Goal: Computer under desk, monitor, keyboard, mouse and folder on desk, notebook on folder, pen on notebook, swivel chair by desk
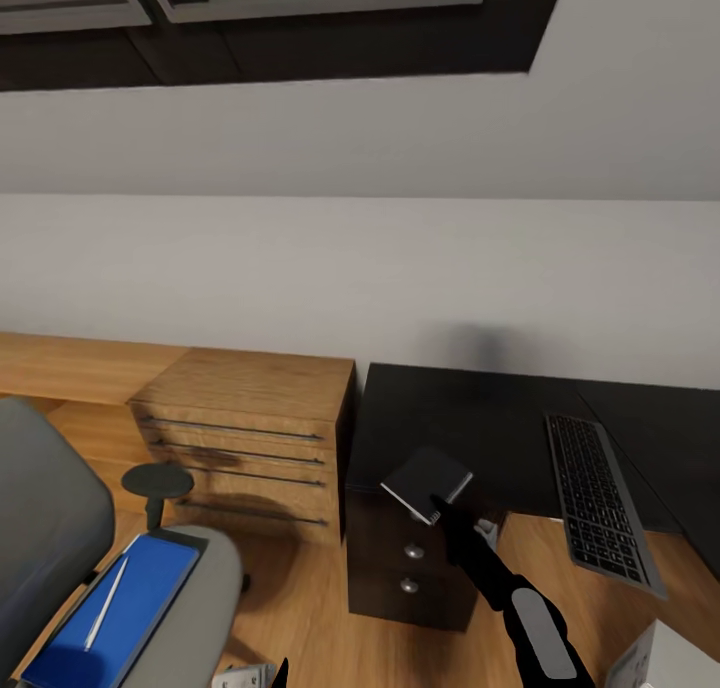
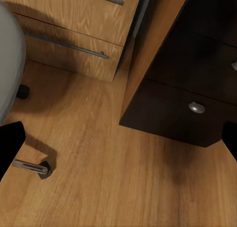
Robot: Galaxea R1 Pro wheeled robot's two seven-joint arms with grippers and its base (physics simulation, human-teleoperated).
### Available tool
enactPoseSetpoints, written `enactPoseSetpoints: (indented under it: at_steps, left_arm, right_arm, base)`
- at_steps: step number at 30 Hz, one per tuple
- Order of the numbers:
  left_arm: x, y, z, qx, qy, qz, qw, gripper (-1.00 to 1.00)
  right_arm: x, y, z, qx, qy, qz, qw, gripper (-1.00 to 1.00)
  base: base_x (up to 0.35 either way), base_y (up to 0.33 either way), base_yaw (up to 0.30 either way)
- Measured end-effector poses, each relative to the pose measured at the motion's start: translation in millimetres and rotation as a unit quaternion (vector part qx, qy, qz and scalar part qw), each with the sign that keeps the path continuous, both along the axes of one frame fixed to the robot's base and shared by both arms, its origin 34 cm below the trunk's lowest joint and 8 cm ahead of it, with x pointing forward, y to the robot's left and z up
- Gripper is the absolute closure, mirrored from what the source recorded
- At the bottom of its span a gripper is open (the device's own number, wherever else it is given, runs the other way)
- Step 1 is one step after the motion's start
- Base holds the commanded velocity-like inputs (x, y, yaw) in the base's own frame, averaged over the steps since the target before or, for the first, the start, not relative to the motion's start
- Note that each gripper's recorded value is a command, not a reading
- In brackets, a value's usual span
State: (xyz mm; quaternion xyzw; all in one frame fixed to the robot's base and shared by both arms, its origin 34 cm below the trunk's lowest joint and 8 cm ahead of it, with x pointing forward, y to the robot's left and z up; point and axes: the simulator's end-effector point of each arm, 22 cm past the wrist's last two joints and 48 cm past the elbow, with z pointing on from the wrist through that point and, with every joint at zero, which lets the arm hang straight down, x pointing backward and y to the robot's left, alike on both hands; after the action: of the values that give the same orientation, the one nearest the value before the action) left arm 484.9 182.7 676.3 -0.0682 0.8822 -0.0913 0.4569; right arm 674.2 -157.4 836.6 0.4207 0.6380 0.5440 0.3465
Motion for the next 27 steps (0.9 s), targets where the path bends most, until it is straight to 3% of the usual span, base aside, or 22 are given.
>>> enactPoseSetpoints:
  at_steps: [21,27]
  left_arm:
    - [0.1,-0.4,-2.1,-0.003,0.003,0.003,1.0,-1.0]
    - [-3.7,-0.4,-16.8,-0.004,0.02,0.002,0.9998,-1.0]
  right_arm:
    - [2.6,-8.8,-5.2,-0.015,0.002,-0.015,0.9998,1.0]
    - [3.6,-11.1,-13.8,-0.016,0.001,-0.019,0.9997,1.0]
  base:
    - [0.07,0.0,0.0]
    - [0.001,0.0,0.0]
